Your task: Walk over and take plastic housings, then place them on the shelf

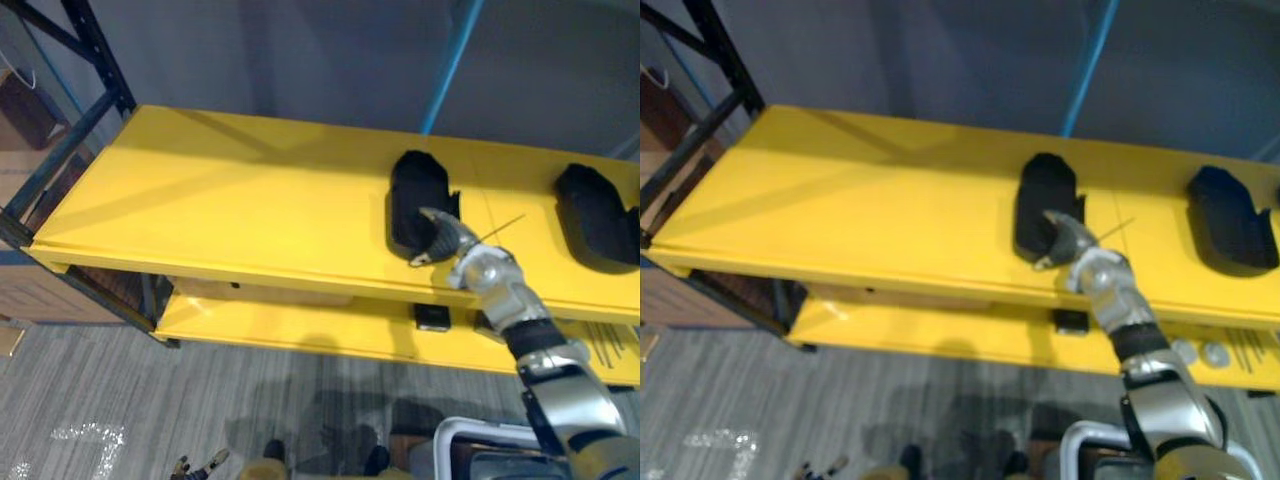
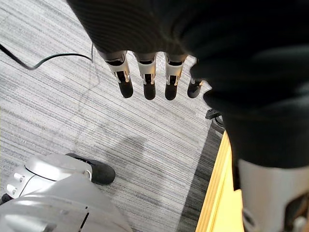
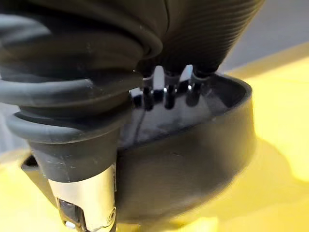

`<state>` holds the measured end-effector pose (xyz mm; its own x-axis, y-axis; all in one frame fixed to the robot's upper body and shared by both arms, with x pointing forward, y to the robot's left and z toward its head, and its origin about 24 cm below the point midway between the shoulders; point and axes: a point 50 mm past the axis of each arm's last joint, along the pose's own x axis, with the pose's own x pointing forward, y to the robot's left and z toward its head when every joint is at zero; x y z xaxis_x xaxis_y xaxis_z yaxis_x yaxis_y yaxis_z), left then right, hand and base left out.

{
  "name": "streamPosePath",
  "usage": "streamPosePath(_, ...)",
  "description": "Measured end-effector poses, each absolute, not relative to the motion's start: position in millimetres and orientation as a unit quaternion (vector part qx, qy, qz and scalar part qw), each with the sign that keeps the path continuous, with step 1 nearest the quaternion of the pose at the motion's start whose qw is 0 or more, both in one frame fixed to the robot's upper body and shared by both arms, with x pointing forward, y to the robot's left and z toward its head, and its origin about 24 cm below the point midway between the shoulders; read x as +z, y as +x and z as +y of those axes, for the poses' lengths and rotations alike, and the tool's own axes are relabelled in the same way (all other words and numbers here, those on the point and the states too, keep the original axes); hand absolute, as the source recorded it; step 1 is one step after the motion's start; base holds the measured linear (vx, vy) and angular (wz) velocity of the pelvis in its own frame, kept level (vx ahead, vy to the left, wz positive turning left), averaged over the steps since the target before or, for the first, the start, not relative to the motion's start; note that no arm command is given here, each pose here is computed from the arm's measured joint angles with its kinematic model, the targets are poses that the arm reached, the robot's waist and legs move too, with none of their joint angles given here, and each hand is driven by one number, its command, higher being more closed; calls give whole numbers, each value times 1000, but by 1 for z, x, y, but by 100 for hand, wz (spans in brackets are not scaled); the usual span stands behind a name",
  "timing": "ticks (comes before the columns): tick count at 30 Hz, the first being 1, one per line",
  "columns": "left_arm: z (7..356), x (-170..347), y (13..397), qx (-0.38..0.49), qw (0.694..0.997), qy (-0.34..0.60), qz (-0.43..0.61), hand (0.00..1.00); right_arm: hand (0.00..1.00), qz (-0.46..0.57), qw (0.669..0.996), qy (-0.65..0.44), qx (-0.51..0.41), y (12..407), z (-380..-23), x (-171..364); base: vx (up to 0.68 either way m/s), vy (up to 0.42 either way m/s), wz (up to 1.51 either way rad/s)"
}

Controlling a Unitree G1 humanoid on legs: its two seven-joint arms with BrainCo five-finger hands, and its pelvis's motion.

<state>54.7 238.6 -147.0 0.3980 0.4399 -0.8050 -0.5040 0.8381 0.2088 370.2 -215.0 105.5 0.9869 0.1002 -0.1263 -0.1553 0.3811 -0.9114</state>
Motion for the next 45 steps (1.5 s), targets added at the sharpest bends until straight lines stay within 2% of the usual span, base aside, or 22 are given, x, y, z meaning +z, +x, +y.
streamPosePath(23, 237, -147, 56, 301, 833, -64, 460, 0, 0, 11, 823, -568, -6, 387, -231, 135, 0, 0, 0)
streamPosePath(34, 229, -148, 59, 284, 837, -63, 463, 0, 0, -2, 818, -573, -43, 392, -240, 152, 0, 0, 0)
streamPosePath(45, 229, -148, 59, 292, 838, -75, 456, 0, 0, -21, 800, -597, -58, 389, -256, 165, 0, 0, 0)
